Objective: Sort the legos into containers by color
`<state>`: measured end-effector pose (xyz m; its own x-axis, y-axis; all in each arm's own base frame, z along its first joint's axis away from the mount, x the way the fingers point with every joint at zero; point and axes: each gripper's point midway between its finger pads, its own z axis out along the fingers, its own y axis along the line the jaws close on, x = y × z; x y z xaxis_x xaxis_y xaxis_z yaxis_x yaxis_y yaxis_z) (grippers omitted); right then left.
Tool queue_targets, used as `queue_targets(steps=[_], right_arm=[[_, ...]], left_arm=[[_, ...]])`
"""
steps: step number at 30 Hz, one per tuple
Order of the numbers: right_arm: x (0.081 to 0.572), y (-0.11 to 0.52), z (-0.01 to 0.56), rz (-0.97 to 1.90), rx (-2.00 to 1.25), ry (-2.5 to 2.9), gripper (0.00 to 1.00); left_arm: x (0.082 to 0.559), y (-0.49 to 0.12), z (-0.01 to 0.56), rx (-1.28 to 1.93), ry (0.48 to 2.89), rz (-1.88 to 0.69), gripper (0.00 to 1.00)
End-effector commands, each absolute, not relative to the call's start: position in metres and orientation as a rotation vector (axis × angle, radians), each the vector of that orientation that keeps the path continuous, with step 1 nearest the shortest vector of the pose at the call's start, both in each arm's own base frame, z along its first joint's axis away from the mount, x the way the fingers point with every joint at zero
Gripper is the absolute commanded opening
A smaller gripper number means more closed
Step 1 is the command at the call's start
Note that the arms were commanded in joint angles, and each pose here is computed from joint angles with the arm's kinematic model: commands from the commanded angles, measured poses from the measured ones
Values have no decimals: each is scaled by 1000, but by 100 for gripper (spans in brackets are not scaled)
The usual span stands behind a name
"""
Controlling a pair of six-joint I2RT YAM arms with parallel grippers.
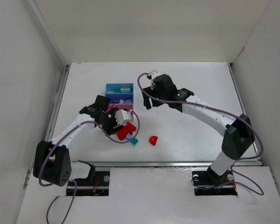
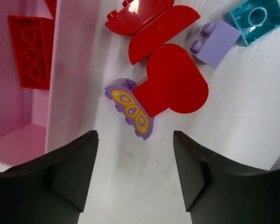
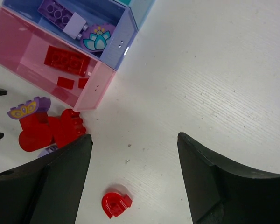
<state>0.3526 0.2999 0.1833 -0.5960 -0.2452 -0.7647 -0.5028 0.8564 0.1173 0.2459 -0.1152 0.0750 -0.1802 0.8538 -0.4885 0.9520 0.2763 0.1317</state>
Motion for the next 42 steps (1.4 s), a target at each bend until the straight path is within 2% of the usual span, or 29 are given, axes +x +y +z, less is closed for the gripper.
queue_targets(steps=[1, 10, 13, 19, 23, 24, 28, 32, 42], right_arm=[[368, 295, 226, 451, -452, 2102, 79], [373, 289, 224, 449, -436, 2105, 79], [375, 284, 219, 439, -427, 2117, 79], [377, 281, 219, 439, -408, 2121, 79], [379, 282, 219, 439, -408, 2121, 79], [380, 283, 215, 435, -410, 2130, 79], [381, 284, 219, 439, -408, 2121, 79], [385, 282, 219, 434, -398, 2122, 79], [376, 280, 223, 437, -487, 2114, 79]], left_arm=[[253, -114, 72, 1604, 2076, -209, 62], [248, -112, 38, 1652, 2127, -174, 61], [249, -108, 34, 1668, 2129, -147, 51], [252, -104, 32, 1678, 2126, -148, 48], [251, -106, 28, 1682, 2129, -166, 37], [251, -108, 28, 1682, 2125, -178, 28], [241, -105, 24, 1703, 2151, -227, 11], [239, -102, 25, 1695, 2168, -229, 0], [253, -124, 76, 1543, 2111, -305, 0]])
